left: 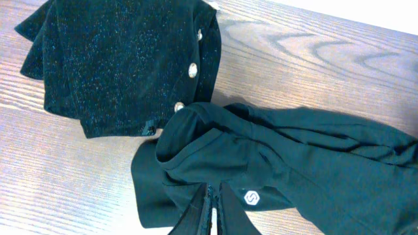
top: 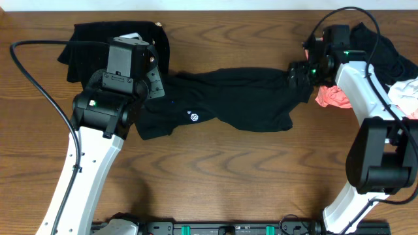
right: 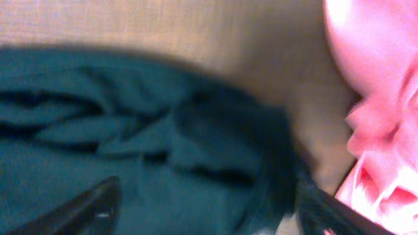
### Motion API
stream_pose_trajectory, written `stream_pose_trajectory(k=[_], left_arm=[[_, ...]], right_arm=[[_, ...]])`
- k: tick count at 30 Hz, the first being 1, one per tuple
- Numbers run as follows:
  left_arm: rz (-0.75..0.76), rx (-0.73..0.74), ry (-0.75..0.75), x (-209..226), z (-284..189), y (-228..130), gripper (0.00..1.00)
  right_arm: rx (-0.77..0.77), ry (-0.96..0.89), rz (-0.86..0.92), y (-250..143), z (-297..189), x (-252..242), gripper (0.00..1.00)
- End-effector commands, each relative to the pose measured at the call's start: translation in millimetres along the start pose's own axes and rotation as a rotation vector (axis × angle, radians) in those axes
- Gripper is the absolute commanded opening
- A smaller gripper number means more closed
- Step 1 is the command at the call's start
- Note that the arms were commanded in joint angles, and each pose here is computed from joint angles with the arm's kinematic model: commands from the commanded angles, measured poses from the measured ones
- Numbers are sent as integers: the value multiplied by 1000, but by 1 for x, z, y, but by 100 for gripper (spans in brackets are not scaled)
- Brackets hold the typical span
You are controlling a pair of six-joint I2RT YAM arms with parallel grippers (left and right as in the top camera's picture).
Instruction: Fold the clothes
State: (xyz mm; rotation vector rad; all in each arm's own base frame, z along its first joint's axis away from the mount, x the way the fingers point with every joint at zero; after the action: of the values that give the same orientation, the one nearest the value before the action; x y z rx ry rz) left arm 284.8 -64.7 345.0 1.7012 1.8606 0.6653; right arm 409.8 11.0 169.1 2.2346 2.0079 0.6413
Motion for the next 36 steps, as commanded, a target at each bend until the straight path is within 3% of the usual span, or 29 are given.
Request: stream_pose_trajectory(k=[1,8,13,24,32,36], left_arm=[[-6,17,14,1,5,-2,6],[-6,18,14,1,6,-3,6],[-6,19,15,1,6,-3,6],[-4,27,18,1,6,-4,6],[-3,30,19,1,7,-4,6],[-1,39,21,0,11,-4,6]], right_arm=[[-21,74,-18,-1,-39,16,90],[258,40,20,-47,-42,22,81],[344,-34,-17,-73,-23,29,78],[309,-227,-12,-103,16,20,75],[278,-209,-49,-119,37,23,58],[283,-206,-69,-124,40,28,56]])
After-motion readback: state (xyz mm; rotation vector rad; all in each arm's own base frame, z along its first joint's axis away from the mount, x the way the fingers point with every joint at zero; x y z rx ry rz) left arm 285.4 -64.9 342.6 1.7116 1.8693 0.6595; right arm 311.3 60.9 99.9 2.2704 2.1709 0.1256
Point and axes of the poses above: each gripper's point midway between its finger pads, its own z axis out along the fingers, its own x axis along the line the jaws close on, y = z × x, the point moved 10 cm from there along -z, back along the fingers, and after that the axes turned 7 degrees about z, right-handed, at the moved point
